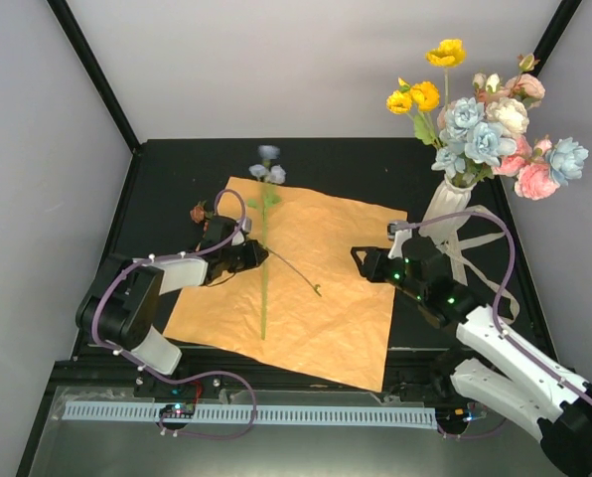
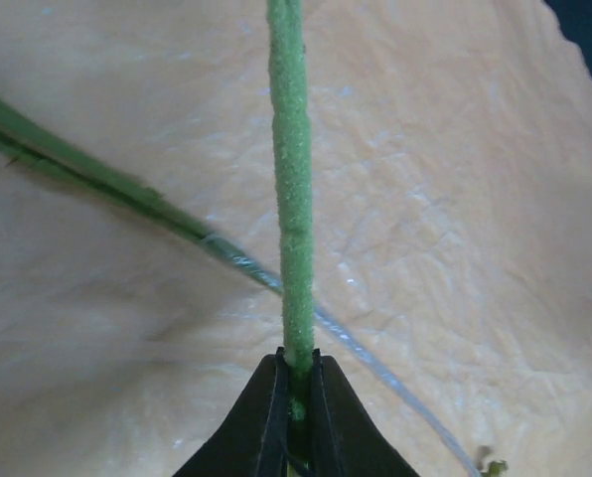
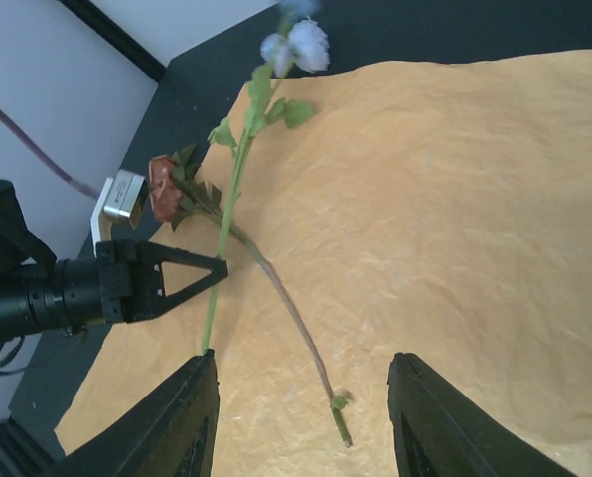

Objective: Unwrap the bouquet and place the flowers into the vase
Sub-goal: Pick up the fake flower from the wrapping paper.

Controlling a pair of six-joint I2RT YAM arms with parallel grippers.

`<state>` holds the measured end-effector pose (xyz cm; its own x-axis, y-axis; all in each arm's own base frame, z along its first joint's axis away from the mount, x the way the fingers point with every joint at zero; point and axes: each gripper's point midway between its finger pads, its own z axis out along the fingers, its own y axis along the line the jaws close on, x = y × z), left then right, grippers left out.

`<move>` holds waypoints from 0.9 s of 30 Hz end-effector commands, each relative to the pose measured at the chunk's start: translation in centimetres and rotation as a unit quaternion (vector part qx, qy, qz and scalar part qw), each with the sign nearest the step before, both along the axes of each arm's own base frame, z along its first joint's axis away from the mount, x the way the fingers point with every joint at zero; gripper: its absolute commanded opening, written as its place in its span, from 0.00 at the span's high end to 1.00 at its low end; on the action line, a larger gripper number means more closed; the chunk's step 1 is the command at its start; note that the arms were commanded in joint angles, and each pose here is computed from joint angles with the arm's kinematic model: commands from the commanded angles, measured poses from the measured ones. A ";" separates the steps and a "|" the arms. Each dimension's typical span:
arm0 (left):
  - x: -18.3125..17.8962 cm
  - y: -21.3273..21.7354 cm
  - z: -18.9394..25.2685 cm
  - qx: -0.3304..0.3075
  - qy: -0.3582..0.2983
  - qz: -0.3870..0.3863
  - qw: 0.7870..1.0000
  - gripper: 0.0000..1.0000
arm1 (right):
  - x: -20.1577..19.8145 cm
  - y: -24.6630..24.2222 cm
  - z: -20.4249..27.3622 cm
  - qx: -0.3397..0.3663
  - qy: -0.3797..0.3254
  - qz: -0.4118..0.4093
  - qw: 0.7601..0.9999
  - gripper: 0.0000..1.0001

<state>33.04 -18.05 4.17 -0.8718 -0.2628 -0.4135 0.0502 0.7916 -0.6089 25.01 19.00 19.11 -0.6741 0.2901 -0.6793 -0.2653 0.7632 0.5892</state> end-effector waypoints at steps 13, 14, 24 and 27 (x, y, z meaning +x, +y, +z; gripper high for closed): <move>-1.7 -2.0 14.7 -0.087 -0.178 -0.085 0.976 0.98 | 1.1 3.7 7.2 0.002 -0.095 0.080 0.992 0.47; -2.3 -2.0 15.4 -0.091 -0.188 -0.093 0.974 0.98 | 1.0 3.9 7.5 0.011 -0.095 0.084 0.992 0.47; -8.6 -3.0 20.5 -0.149 -0.274 -0.191 0.931 0.98 | 0.2 8.2 12.1 0.126 -0.083 0.164 0.975 0.41; -10.2 -3.6 21.5 -0.168 -0.278 -0.223 0.919 0.98 | 0.1 8.8 13.2 0.138 -0.083 0.177 0.971 0.40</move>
<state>25.49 -20.33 24.09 -0.6218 -0.1879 -0.7603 0.5999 0.5098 -0.6167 26.00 26.17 28.42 -0.6605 0.2278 -0.7154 -0.5215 0.5463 0.6554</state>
